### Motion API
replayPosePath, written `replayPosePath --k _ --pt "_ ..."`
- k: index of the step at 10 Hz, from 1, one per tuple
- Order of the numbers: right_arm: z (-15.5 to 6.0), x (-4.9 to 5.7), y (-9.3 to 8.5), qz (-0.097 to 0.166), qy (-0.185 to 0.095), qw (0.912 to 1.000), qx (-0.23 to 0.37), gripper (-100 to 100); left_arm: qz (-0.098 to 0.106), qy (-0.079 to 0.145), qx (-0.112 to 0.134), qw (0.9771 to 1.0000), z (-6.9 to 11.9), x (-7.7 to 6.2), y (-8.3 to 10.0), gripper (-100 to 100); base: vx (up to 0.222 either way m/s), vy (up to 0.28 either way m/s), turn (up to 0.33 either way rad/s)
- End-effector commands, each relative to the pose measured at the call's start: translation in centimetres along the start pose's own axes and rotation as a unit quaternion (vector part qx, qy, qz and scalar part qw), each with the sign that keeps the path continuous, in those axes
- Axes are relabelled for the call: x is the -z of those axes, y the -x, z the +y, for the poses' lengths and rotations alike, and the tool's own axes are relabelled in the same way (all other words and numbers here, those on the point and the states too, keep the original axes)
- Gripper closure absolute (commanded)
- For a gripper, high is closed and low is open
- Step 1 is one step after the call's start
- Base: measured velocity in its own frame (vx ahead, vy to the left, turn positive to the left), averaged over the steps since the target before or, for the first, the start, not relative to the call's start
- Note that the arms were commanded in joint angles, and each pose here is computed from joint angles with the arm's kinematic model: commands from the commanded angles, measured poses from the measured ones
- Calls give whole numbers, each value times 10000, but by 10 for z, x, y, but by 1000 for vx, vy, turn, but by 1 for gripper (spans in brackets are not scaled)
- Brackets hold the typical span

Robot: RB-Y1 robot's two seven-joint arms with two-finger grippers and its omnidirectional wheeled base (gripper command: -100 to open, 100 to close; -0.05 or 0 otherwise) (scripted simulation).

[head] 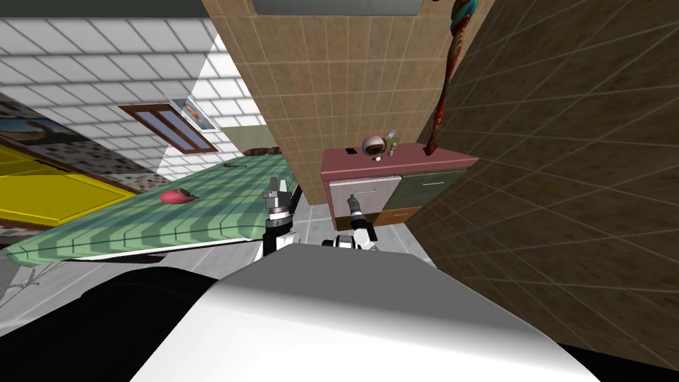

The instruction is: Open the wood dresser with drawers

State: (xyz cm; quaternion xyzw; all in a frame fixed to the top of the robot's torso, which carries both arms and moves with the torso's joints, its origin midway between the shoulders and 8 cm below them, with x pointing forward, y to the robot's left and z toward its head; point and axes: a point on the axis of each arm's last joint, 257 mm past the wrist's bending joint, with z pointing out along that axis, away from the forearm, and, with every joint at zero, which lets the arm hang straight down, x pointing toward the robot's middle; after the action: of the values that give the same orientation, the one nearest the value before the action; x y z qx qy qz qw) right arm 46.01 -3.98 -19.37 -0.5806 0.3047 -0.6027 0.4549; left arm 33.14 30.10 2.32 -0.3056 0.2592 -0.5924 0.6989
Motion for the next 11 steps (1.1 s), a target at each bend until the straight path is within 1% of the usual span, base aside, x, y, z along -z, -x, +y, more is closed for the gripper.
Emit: replayPosePath --k 1,2,3,4,5,6,7,8,9,10,11 --pt "10 15 -16 241 154 9996 5 100 0 -1 1 10000 0 0 0 0 -16 -18 185" --pt "7 19 -32 462 160 9988 4 100 0 0 0 10000 0 0 0 0 -15 -26 324" --pt "15 26 -31 454 263 9986 24 100 1 0 0 10000 0 0 0 0 -15 -29 166" --pt "11 31 -48 678 259 9973 50 100 0 0 0 10000 0 0 0 0 -26 -26 324" --pt "21 38 -46 668 379 9970 64 100 1 0 0 10000 0 0 0 0 -19 -24 157" --pt "14 41 -64 897 344 9953 117 100 0 0 -1 10000 0 0 0 0 -19 -24 284" --pt "23 48 -63 887 454 9949 126 100 0 0 0 10000 0 0 0 0 -18 -26 150" --pt "26 51 -62 883 502 9948 125 100 0 0 -1 10000 0 0 0 0 -10 -11 -22" --pt "24 57 -80 1106 516 9923 207 100 0 1 -1 10000 0 0 0 0 -17 -11 324" --pt "32 64 -79 1095 631 9918 208 100 0 0 0 10000 0 0 0 0 -16 -18 183" --pt "27 70 -97 1319 624 9888 307 100 0 0 -1 10000 0 0 0 0 -24 -20 258"
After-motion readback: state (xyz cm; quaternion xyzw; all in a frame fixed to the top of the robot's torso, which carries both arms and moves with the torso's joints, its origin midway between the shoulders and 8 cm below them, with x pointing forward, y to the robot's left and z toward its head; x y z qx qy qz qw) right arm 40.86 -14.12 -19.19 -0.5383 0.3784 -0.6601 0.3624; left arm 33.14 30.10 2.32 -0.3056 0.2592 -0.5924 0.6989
